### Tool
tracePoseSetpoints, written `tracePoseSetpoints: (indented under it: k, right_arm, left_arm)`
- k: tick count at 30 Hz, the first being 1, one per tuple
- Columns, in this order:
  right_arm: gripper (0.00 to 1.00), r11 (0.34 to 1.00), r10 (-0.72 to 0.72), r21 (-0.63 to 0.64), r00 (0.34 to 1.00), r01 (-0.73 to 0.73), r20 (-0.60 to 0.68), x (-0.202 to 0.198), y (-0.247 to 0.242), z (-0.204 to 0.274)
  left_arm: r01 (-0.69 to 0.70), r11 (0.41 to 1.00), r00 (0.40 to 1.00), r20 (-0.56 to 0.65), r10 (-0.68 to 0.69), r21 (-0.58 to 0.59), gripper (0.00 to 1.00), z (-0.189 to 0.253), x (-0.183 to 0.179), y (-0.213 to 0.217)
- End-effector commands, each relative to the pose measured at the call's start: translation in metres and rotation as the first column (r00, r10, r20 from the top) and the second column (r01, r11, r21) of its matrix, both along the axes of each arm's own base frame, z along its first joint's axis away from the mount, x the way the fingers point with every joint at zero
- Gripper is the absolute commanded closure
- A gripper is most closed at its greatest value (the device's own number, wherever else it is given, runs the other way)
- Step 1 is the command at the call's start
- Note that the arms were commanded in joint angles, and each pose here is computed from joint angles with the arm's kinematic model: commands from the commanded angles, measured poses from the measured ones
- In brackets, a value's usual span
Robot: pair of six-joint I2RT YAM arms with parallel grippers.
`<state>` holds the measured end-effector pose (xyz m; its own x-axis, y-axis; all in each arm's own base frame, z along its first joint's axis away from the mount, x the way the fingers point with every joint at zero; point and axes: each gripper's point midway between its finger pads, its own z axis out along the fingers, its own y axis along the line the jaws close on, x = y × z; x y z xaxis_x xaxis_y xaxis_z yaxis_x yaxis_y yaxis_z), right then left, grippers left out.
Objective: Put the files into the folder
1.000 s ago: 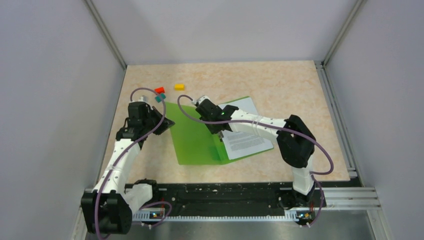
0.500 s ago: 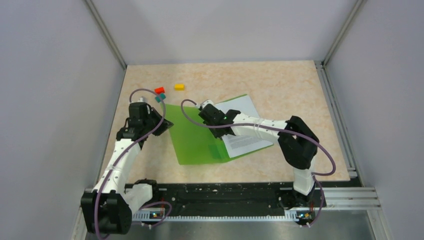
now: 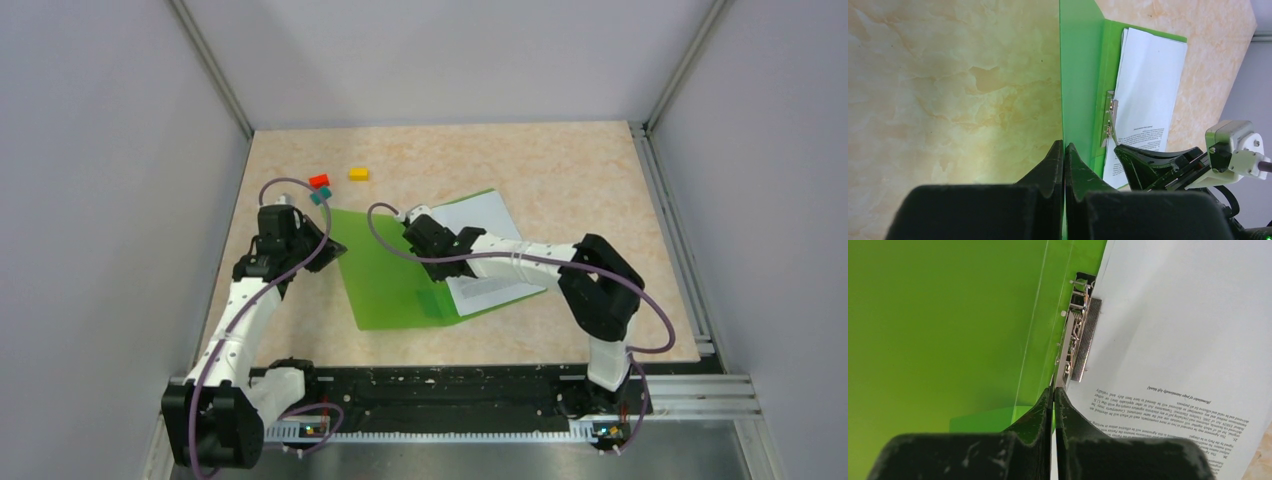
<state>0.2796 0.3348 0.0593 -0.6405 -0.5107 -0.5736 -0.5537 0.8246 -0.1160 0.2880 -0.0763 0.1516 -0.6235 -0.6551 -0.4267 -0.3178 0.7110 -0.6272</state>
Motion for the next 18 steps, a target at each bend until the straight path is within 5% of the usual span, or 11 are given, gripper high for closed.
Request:
tracePoseSetpoints:
  k: [1,18]
  right_arm:
    - [1.00,0.999,-0.022,-0.045,0.997,0.019,-0.069,-0.016,-0.022,-0.019]
    - [1.00,0.995,-0.068,-0.084,0.989,0.057,-0.135,-0.026,-0.049,-0.060]
  left_arm:
    - [-0.021,0.999,1.000,0.021,0.021,0.026,1.00,0.002,0.003,0.006]
    - [0.000,1.000,1.000,0.009,-0.001,0.020,1.00,-0.001,0.005,0.003]
